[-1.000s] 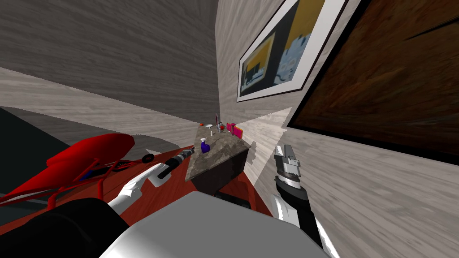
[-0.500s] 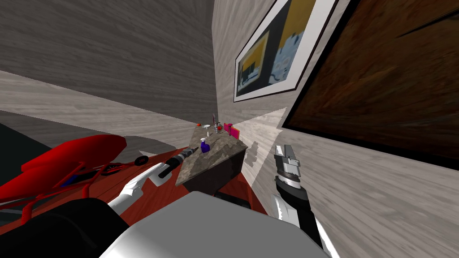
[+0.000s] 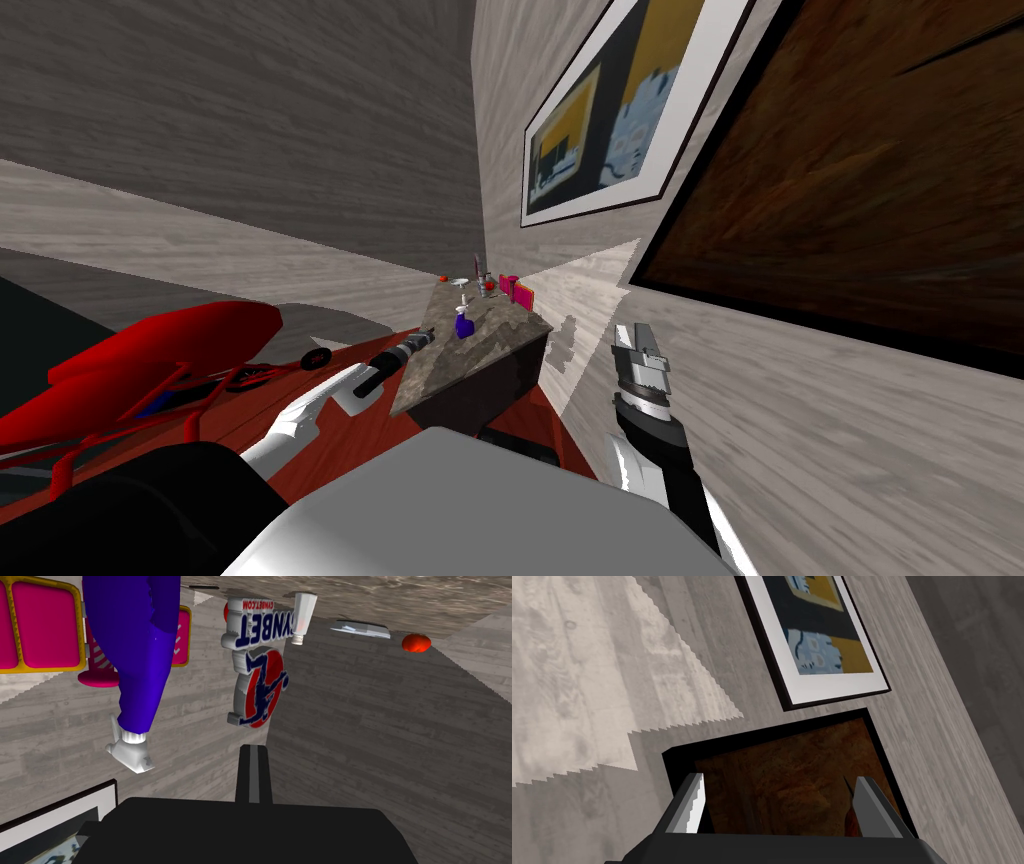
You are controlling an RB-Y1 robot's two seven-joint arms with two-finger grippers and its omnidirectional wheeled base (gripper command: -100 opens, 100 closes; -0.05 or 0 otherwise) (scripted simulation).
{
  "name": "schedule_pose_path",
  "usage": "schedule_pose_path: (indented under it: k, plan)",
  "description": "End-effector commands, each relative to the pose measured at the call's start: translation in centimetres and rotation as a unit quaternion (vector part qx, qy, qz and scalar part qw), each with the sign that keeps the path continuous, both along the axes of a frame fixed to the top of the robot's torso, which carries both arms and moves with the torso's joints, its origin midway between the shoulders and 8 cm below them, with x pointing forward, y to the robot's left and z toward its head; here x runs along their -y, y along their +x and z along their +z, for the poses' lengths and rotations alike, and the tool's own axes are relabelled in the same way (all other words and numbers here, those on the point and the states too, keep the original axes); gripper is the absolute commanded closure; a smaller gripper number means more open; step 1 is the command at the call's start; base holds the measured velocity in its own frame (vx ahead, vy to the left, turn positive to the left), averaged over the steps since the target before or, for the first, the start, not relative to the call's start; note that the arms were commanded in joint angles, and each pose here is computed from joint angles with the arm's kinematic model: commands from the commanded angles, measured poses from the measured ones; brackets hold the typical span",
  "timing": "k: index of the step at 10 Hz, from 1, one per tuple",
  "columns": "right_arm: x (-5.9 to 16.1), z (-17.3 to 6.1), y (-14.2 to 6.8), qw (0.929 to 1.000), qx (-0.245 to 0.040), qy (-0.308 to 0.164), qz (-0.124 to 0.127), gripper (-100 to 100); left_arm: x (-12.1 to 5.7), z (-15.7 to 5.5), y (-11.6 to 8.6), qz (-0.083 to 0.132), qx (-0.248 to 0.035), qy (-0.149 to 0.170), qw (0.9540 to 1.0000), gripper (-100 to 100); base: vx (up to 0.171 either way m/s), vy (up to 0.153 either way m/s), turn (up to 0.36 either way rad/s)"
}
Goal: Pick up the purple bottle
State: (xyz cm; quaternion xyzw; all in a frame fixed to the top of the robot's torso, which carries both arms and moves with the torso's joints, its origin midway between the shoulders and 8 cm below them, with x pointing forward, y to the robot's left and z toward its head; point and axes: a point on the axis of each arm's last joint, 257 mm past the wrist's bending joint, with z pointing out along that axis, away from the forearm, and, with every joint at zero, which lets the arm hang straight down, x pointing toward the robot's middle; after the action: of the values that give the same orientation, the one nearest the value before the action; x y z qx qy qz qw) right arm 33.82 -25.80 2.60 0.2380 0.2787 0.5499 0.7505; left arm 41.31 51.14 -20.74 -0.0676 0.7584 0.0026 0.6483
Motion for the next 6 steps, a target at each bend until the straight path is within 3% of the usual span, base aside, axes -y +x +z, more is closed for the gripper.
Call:
schedule_pose_path:
  k: [1,3,6]
  plan:
    - [0.0,0.0,0.0,1.0,0.0,0.0,0.0,0,0.0,0.0,0.0,0.0,0.0,0.0,1.0,100,0.0,0.0,0.0]
    - [0.0,0.0,0.0,1.0,0.0,0.0,0.0,0,-0.27,0.02,-0.03,0.004,-0.001,0.002,1.0,-100,0.031,-0.039,-0.03]
    - [0.0,0.0,0.0,1.0,0.0,0.0,0.0,0,-0.66,0.05,-0.07,0.01,-0.003,0.004,0.9999,-100,0.113,-0.125,-0.036]
